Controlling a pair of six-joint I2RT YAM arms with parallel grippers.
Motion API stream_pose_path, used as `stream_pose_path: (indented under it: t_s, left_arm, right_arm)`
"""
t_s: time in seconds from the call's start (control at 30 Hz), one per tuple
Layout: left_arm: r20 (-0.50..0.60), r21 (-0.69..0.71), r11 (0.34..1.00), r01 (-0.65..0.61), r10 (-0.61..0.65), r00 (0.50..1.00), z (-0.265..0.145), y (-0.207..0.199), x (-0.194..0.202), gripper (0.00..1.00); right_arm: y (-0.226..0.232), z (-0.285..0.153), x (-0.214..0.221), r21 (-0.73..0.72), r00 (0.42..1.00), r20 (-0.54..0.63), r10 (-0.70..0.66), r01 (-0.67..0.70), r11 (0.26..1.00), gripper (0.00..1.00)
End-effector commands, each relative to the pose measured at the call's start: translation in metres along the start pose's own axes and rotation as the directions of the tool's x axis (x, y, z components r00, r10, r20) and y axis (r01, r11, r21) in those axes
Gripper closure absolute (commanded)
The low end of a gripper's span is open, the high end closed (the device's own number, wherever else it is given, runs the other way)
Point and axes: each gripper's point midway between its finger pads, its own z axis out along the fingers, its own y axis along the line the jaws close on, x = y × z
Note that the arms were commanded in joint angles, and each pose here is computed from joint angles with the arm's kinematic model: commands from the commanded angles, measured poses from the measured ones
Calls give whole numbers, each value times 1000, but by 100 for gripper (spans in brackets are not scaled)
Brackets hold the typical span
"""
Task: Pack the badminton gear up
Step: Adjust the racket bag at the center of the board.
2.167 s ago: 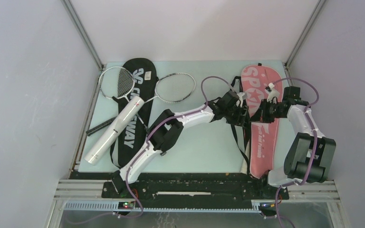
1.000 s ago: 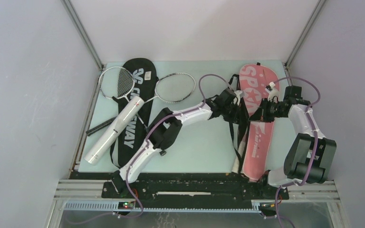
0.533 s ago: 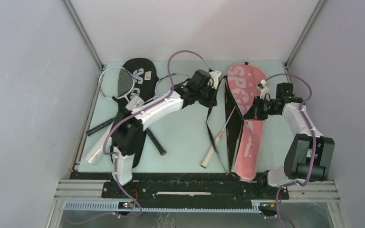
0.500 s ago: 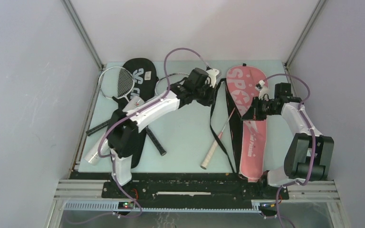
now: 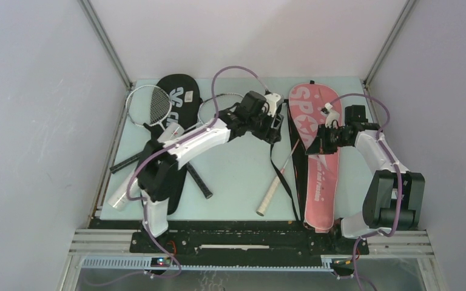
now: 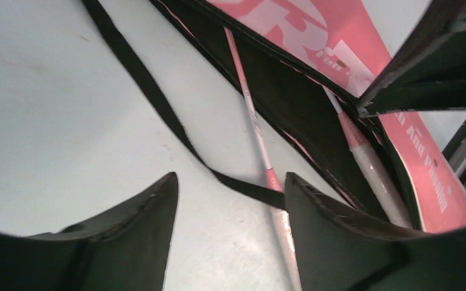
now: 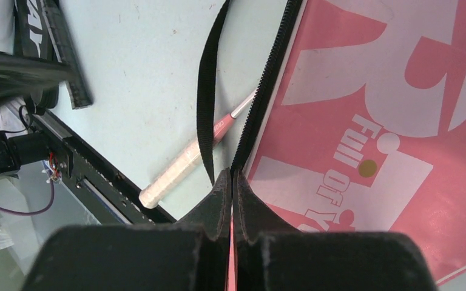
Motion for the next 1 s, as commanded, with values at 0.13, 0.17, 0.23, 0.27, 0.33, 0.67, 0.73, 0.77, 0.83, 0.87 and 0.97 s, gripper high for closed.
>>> stream_pose_path:
  t_s: [0.13, 0.17, 0.23, 0.27, 0.33, 0.67, 0.73, 0.77, 0.83, 0.87, 0.97]
  left_arm:
    - [-83, 125, 971, 205, -195, 977, 93, 1, 15, 19]
    - [-90, 129, 965, 226, -216, 972, 102, 1, 16, 19]
    - [-96, 140, 954, 264, -253, 963, 118, 1, 16, 19]
    - [-95, 136, 950, 281, -270, 958, 125, 2, 17, 20]
    - [-85, 129, 944, 302, -293, 952, 139, 7, 16, 21]
    - [-53, 91, 901, 425, -421, 905, 183, 24, 15, 35]
    - [-44, 61, 896, 439, -437, 898, 188, 30, 17, 34]
    - [-42, 61, 893, 445, -443, 895, 190, 30, 17, 34]
    - [-33, 68, 893, 445, -443, 896, 193, 27, 13, 33]
    - [-31, 74, 892, 446, -445, 895, 195, 25, 12, 33]
    - [-31, 106, 875, 473, -473, 881, 199, 19, 9, 36]
  right_arm:
    - [6, -6, -25, -15, 997, 68, -40, 42, 999, 100]
    - [6, -6, -25, -20, 997, 67, -39, 40, 999, 100]
    - [5, -6, -24, -25, 997, 64, -34, 36, 999, 100]
    - [5, -6, -24, -26, 997, 65, -31, 33, 999, 100]
    - [4, -6, -24, -32, 998, 65, -25, 27, 999, 100]
    - [-1, -3, -21, -51, 999, 51, 0, 3, 999, 100]
    - [-2, -2, -21, -53, 999, 50, 0, 3, 999, 100]
    - [-2, -1, -21, -55, 999, 47, 4, -2, 999, 100]
    - [-3, 0, -20, -56, 999, 44, 6, -4, 998, 100]
    - [-3, 0, -20, -57, 999, 43, 9, -6, 998, 100]
    - [-4, 0, -20, -58, 999, 44, 12, -10, 998, 100]
